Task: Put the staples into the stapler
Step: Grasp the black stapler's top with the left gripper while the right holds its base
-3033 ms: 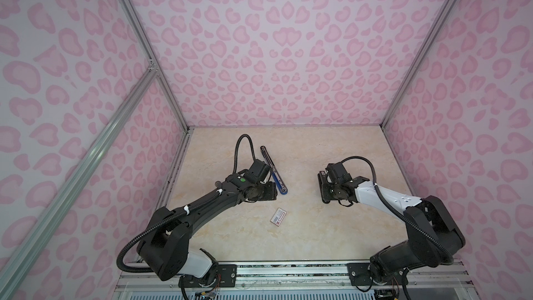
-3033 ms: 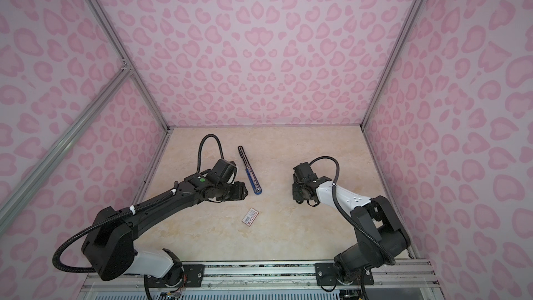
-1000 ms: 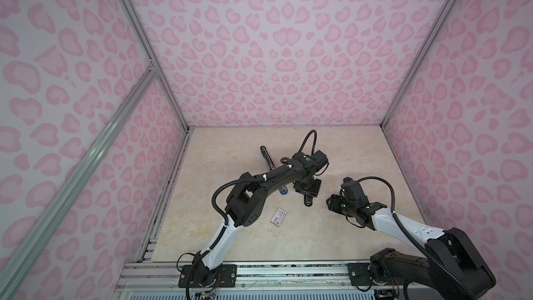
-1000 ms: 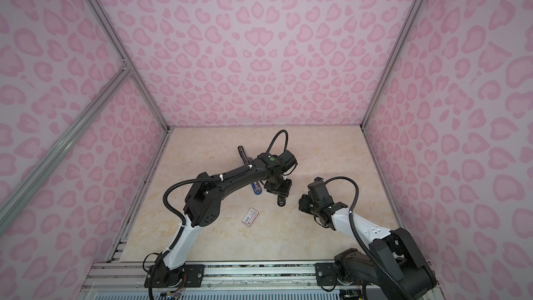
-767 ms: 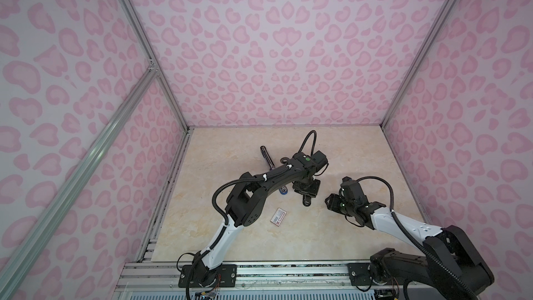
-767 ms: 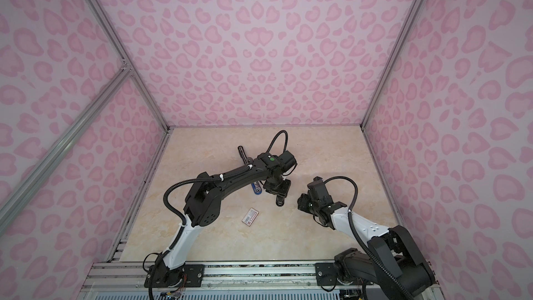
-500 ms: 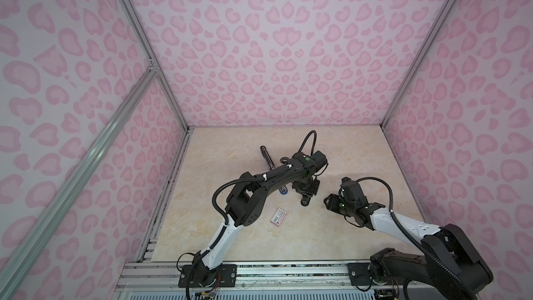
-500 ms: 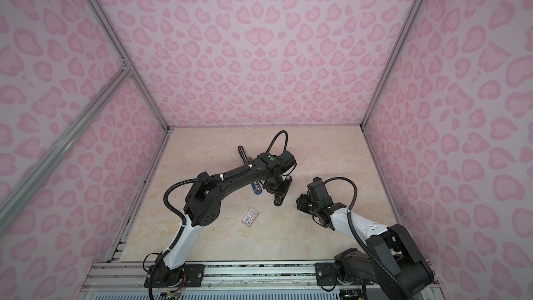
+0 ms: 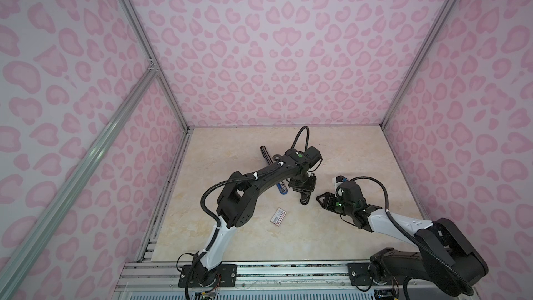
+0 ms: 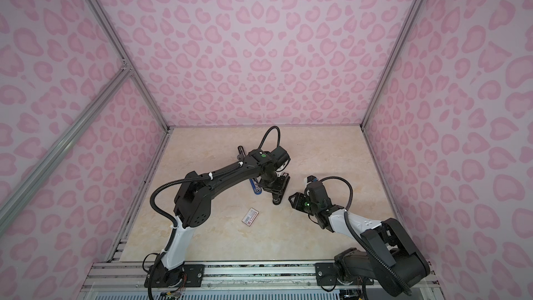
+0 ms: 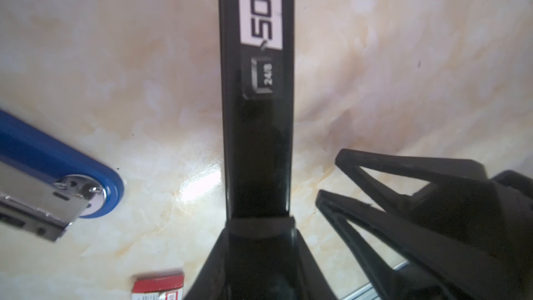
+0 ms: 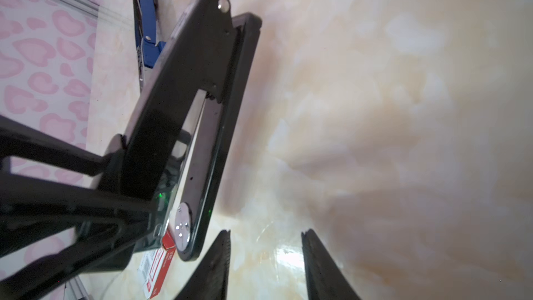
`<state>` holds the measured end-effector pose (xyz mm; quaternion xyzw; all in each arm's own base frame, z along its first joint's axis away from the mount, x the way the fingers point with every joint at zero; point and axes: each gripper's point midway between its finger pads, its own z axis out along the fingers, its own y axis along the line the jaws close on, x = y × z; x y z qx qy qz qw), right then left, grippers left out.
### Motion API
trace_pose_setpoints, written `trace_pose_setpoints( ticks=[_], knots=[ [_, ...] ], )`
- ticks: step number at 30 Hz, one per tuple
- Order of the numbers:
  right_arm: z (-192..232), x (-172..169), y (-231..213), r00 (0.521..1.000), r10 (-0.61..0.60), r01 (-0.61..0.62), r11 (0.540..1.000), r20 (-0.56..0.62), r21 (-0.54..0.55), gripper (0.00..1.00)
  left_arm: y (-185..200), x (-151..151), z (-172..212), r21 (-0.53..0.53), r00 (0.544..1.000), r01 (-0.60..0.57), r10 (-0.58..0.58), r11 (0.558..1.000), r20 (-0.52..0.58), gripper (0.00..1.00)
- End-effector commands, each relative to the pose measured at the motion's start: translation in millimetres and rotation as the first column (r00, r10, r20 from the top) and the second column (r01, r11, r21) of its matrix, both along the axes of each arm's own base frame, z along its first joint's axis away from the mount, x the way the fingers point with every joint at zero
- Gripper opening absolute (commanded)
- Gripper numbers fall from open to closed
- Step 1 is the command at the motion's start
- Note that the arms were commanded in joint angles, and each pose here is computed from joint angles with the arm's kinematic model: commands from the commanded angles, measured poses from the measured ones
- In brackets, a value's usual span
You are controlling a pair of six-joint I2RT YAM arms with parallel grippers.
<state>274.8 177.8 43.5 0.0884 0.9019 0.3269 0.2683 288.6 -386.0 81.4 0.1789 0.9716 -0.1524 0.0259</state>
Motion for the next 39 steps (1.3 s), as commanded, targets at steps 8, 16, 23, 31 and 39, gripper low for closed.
trace_pose_setpoints(
  ticks=[8, 16, 23, 31, 39],
  knots=[
    [19.7, 8.6, 32.2, 0.995, 0.057, -0.068, 0.990, 0.088, 0.123, 0.40, -4.7, 4.2, 16.6, -0.079, 0.999, -0.031, 0.032, 0.996, 0.009, 0.03],
    [14.3, 8.4, 39.9, 0.994, 0.076, -0.088, 0.984, 0.081, 0.155, 0.36, -7.3, 6.4, 23.0, -0.119, 0.999, -0.047, 0.048, 0.992, 0.005, 0.03],
    [14.3, 9.3, 51.4, 0.991, 0.102, -0.117, 0.974, 0.085, 0.193, 0.30, -7.7, 8.4, 25.9, -0.141, 0.998, -0.063, 0.064, 0.988, 0.001, 0.03],
    [7.6, 7.9, 57.6, 0.991, 0.113, -0.127, 0.962, 0.071, 0.242, 0.06, -3.9, 13.5, 29.6, -0.162, 0.996, -0.091, 0.092, 0.983, -0.001, 0.03],
    [-11.9, -5.3, 56.0, 0.990, 0.141, -0.140, 0.961, 0.015, 0.237, 0.00, 9.3, 30.5, 39.8, -0.179, 0.993, -0.118, 0.121, 0.977, 0.004, 0.03]
  ],
)
